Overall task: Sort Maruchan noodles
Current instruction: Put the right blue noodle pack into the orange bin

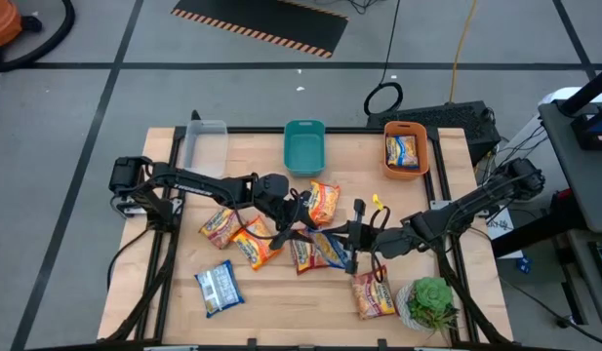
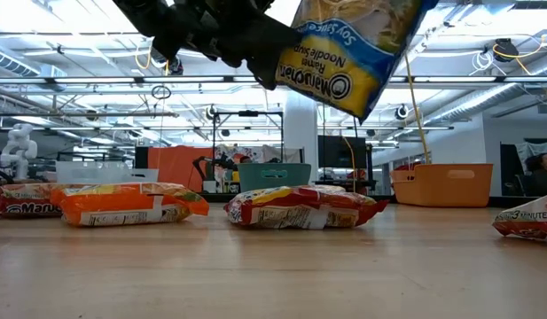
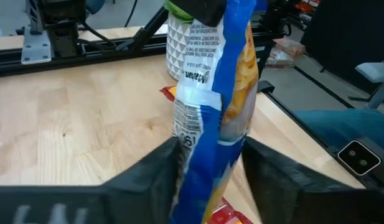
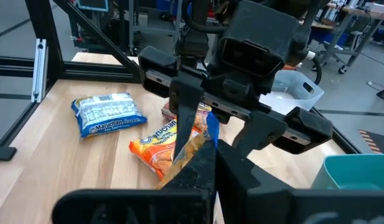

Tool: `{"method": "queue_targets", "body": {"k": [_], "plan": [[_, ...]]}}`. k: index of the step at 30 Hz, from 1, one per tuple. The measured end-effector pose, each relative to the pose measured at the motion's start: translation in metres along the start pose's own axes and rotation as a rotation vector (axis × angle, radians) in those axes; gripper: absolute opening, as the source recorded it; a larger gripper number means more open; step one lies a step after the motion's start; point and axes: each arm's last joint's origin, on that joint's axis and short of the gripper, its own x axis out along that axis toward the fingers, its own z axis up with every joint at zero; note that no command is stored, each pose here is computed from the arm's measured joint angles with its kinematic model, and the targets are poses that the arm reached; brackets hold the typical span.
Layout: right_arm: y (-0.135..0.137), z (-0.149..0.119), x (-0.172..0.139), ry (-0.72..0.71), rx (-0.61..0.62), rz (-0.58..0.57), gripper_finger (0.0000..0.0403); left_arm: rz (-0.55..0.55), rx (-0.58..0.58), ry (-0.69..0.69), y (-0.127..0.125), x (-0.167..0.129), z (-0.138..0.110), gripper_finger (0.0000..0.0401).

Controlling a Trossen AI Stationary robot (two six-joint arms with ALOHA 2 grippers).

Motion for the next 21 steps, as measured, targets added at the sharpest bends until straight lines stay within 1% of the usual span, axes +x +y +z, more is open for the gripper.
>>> {"method": "queue_targets", "body": {"k": [3,5,10,12,14,16,19,21], "plan": [[0.0,0.0,0.0,0.0,0.0,0.0,0.0,0.008,0.006,-0.003,0.003,-0.002,0.0,0.0119],[0.0,0.0,0.0,0.001,-0.001,0.0,0.0,0.015,-0.001,-0.004,0.006,-0.003,0.0,0.0103],[0.0,0.0,0.0,0.003,-0.002,-0.007,0.0001,0.038,-0.015,-0.007,0.014,-0.008,-0.001,0.0094],[0.0,0.0,-0.001,-0.002,0.004,-0.044,0.0006,0.045,-0.023,-0.004,0.016,-0.009,-0.002,0.0094],[0.0,0.0,-0.002,-0.01,0.024,-0.093,0.002,0.055,-0.033,0.003,0.019,-0.011,-0.003,0.0093],[0.0,0.0,-0.003,-0.018,0.05,-0.129,0.0043,0.064,-0.039,0.009,0.022,-0.012,-0.005,0.0092],[-0.001,0.002,-0.007,-0.033,0.115,-0.154,0.0089,0.073,-0.043,0.009,0.025,-0.014,-0.005,0.0091],[-0.002,0.005,-0.01,-0.047,0.186,-0.152,0.0124,0.08,-0.046,0.01,0.026,-0.015,-0.006,0.0091]]}}
